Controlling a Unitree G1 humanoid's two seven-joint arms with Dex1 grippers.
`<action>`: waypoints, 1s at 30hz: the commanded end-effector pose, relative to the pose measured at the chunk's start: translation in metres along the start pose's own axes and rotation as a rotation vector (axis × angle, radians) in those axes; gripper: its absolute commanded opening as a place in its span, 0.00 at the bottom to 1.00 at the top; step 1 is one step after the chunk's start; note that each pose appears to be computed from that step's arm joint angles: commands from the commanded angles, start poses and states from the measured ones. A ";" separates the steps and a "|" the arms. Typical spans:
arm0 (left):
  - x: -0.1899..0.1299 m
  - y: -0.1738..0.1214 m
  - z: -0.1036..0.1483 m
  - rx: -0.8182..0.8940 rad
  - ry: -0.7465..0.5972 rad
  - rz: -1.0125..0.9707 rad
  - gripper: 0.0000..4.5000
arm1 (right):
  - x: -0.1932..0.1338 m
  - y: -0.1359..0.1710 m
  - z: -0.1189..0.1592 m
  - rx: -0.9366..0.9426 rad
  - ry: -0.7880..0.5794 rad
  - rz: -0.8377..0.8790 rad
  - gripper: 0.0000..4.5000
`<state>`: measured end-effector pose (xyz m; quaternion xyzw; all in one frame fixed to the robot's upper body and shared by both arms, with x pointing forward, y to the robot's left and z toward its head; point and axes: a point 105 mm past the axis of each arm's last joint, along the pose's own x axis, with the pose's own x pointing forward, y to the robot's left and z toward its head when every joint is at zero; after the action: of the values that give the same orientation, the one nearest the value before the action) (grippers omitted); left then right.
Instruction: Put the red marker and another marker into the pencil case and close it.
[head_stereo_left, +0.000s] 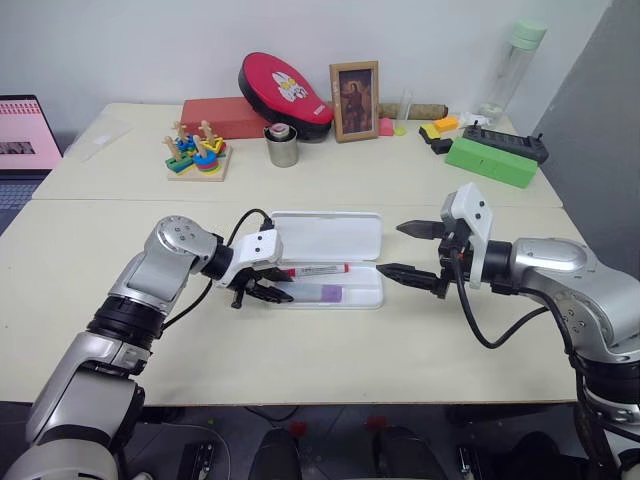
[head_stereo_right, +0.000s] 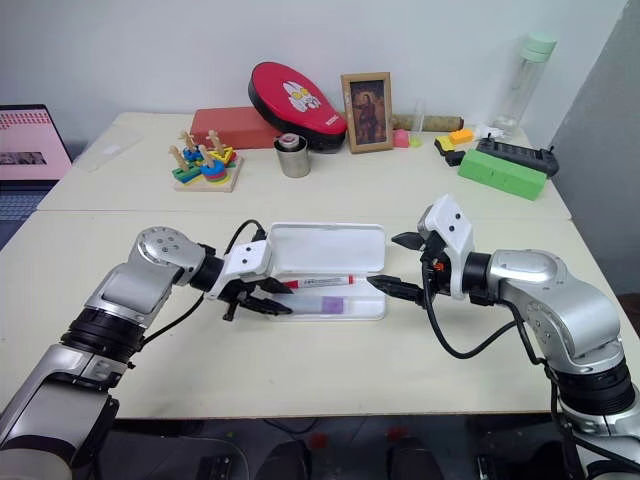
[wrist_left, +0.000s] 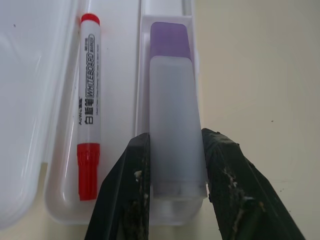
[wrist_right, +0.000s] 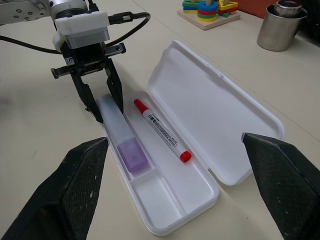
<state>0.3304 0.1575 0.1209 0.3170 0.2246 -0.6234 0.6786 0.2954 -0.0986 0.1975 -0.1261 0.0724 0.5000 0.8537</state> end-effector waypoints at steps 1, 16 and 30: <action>-0.003 0.004 0.006 0.028 0.003 0.013 0.27 | -0.006 0.000 0.011 -0.043 -0.028 -0.016 1.00; -0.005 0.007 0.014 0.009 -0.043 0.028 0.66 | -0.004 -0.001 0.011 -0.044 -0.027 -0.010 1.00; -0.010 0.014 0.102 -0.011 -0.618 0.222 0.99 | -0.018 -0.085 -0.041 0.186 0.149 -0.520 1.00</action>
<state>0.3356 0.0948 0.1845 0.1489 0.0212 -0.6246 0.7663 0.3513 -0.1515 0.1694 -0.1013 0.1500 0.3005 0.9364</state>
